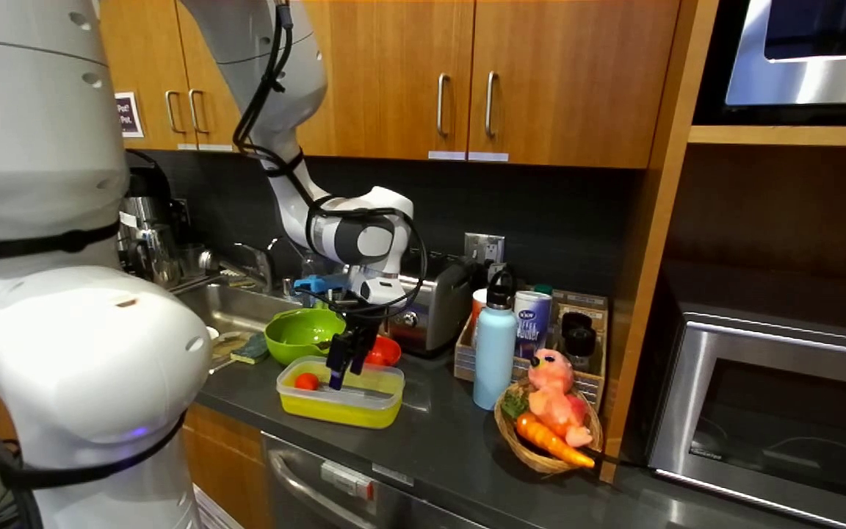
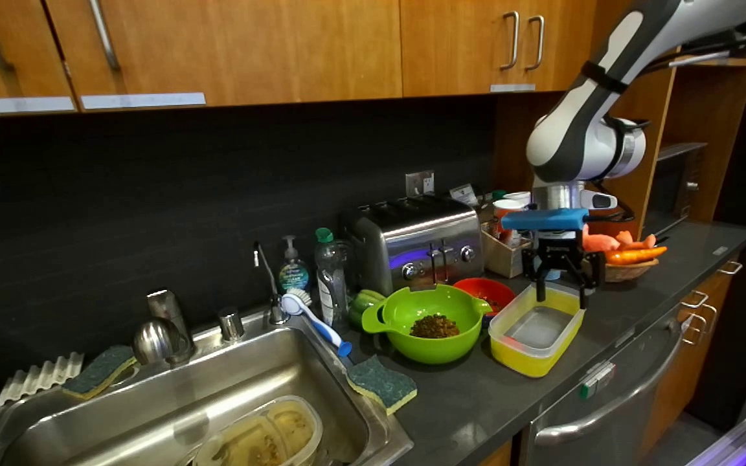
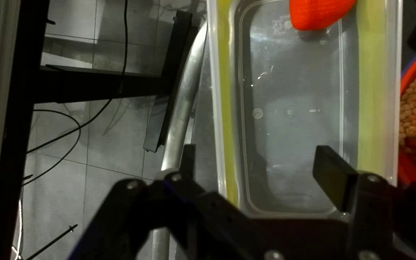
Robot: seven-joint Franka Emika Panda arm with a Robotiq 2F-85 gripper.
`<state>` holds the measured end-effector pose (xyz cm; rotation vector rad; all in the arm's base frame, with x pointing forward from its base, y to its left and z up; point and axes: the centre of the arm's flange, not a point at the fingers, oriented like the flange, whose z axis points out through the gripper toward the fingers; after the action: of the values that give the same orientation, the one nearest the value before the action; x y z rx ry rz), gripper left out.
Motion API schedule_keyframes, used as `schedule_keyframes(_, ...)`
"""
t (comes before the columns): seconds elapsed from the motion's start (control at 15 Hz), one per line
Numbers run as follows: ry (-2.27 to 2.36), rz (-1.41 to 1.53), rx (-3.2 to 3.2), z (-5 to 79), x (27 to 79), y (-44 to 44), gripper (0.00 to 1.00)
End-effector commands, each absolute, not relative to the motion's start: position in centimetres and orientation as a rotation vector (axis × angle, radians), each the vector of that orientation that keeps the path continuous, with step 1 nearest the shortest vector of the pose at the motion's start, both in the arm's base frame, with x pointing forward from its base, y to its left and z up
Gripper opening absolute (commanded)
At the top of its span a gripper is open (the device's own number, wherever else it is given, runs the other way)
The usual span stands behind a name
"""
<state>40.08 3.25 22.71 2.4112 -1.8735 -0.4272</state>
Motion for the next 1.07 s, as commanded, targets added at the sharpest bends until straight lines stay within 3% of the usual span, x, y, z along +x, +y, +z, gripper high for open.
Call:
schedule_keyframes(0.0,-1.83,-0.455,2.487,25.2,40.1,5.0,1.0)
schedule_keyframes(1.0,-1.185,-0.323,2.722,31.6,39.8,19.7,1.0)
